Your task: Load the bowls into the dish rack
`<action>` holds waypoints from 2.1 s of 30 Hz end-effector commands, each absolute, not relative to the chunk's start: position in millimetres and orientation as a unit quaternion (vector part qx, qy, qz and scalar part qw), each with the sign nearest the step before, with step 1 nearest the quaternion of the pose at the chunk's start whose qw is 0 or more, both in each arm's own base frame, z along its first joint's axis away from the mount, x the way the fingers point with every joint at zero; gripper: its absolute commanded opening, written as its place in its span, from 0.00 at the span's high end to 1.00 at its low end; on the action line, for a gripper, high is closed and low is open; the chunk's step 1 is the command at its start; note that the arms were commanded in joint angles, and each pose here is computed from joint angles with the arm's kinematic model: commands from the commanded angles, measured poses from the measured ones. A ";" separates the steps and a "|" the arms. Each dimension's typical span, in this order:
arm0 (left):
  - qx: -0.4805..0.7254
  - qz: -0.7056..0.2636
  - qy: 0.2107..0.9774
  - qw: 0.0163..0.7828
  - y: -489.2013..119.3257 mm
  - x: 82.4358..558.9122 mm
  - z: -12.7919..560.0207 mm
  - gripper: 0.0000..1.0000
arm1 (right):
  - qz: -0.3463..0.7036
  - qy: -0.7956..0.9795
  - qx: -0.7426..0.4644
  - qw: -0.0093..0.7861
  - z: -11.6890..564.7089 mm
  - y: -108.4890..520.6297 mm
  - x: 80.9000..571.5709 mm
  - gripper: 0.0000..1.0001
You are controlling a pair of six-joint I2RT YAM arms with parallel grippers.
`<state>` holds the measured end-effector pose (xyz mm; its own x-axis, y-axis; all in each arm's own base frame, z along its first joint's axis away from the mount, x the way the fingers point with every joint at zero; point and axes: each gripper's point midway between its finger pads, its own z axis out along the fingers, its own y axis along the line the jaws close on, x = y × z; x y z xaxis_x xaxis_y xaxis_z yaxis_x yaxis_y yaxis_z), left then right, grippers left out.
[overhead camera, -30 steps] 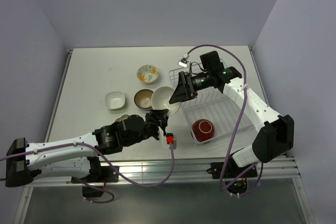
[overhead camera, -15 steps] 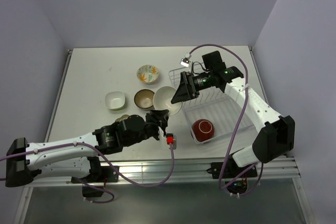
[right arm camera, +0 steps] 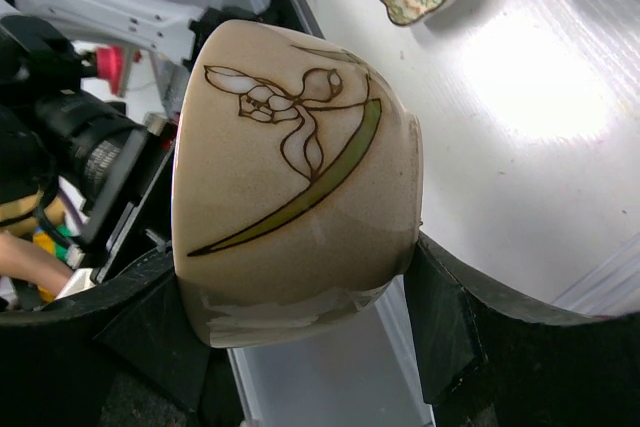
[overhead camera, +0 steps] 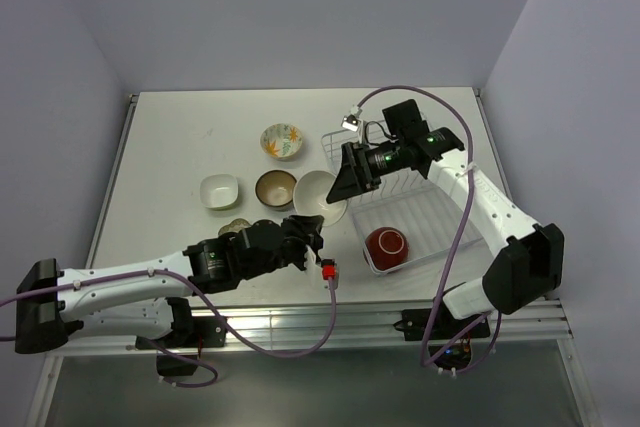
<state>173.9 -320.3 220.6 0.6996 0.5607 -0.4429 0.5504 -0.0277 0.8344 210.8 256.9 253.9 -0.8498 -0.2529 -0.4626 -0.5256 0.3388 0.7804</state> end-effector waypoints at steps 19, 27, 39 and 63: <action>0.664 -0.002 0.395 0.636 -317.3 177.0 246.1 1.00 | 0.582 0.746 -0.289 0.144 312.8 267.8 183.0 0.26; 0.659 -0.007 0.392 0.642 -313.8 174.8 248.6 1.00 | 0.596 0.747 -0.257 0.141 319.9 263.2 196.4 0.05; 0.653 -0.011 0.396 0.645 -317.1 175.8 253.5 1.00 | 0.587 0.767 -0.221 0.136 308.8 267.7 208.9 0.12; 0.678 -0.006 0.405 0.613 -317.2 175.1 233.0 0.59 | 0.567 0.757 -0.271 0.182 315.2 260.6 206.1 1.00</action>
<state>174.2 -314.7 218.7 0.6706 0.5555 -0.4916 0.5633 0.0498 0.8247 212.7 261.0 279.4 -0.8543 -0.2112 -0.4750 -0.5187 0.2875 0.8051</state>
